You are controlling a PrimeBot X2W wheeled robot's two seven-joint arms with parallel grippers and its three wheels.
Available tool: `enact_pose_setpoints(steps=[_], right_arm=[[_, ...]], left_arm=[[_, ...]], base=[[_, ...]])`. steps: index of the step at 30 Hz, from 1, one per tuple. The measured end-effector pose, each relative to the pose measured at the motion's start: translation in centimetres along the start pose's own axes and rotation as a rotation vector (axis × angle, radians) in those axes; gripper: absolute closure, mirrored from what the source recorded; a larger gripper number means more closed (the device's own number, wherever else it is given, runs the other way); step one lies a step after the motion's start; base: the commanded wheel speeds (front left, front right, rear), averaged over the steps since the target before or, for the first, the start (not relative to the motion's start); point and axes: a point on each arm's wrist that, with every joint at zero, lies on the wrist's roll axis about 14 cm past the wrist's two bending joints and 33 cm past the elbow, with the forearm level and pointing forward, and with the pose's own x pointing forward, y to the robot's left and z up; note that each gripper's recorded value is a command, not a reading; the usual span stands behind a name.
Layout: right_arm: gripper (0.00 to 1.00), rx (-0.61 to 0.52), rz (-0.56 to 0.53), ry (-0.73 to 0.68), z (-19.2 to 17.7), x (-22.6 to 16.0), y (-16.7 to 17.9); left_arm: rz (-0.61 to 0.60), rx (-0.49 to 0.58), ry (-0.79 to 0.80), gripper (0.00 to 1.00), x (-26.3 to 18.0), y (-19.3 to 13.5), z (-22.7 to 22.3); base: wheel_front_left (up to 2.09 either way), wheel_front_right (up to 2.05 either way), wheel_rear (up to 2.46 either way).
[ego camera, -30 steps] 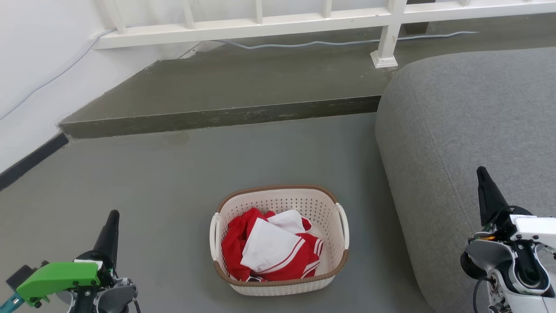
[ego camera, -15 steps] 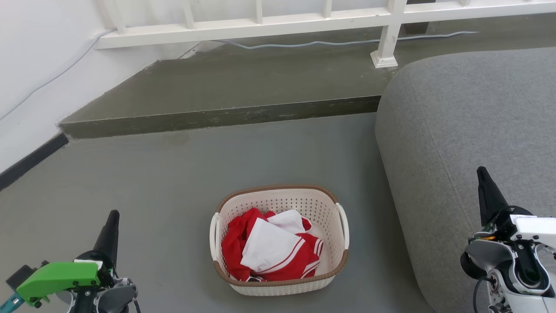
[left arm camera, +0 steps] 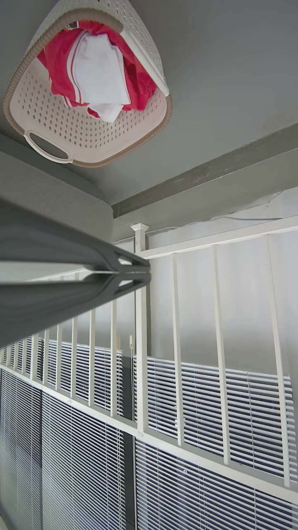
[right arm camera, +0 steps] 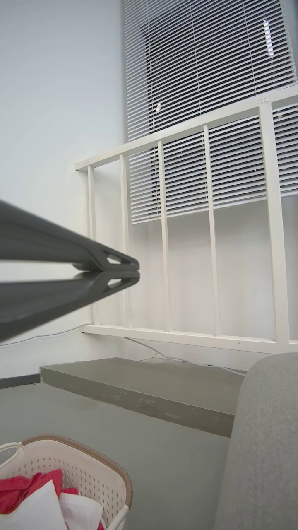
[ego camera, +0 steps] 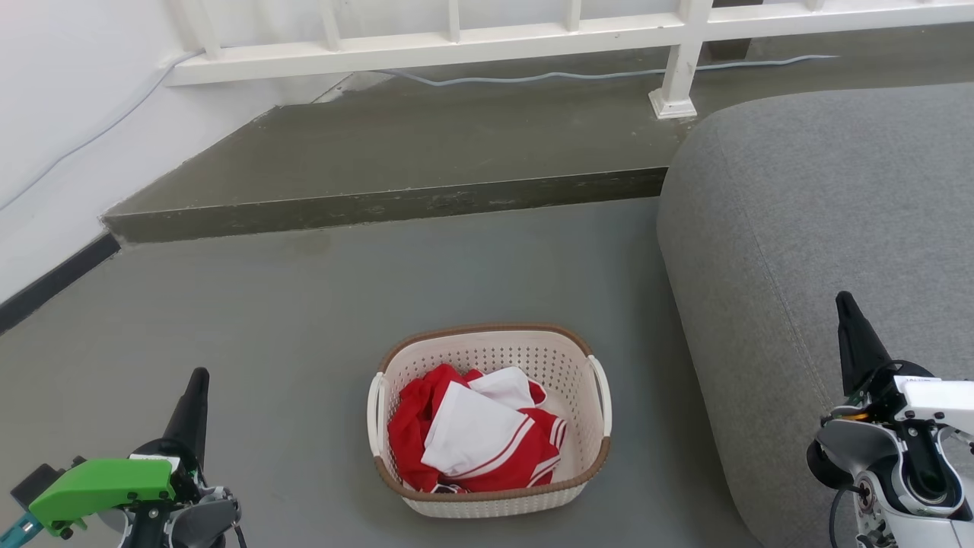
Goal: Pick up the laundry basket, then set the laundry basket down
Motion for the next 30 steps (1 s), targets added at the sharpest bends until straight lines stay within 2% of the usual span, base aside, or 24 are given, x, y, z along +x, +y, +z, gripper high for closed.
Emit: enact_pose_setpoints(steps=[30], right_arm=[[1.0, 0.001, 0.0, -0.002, 0.03, 0.0, 0.0]], left_arm=[[0.0, 0.0, 0.0, 1.0, 0.0, 0.0, 0.0]], base=[[0.0, 0.0, 0.0]])
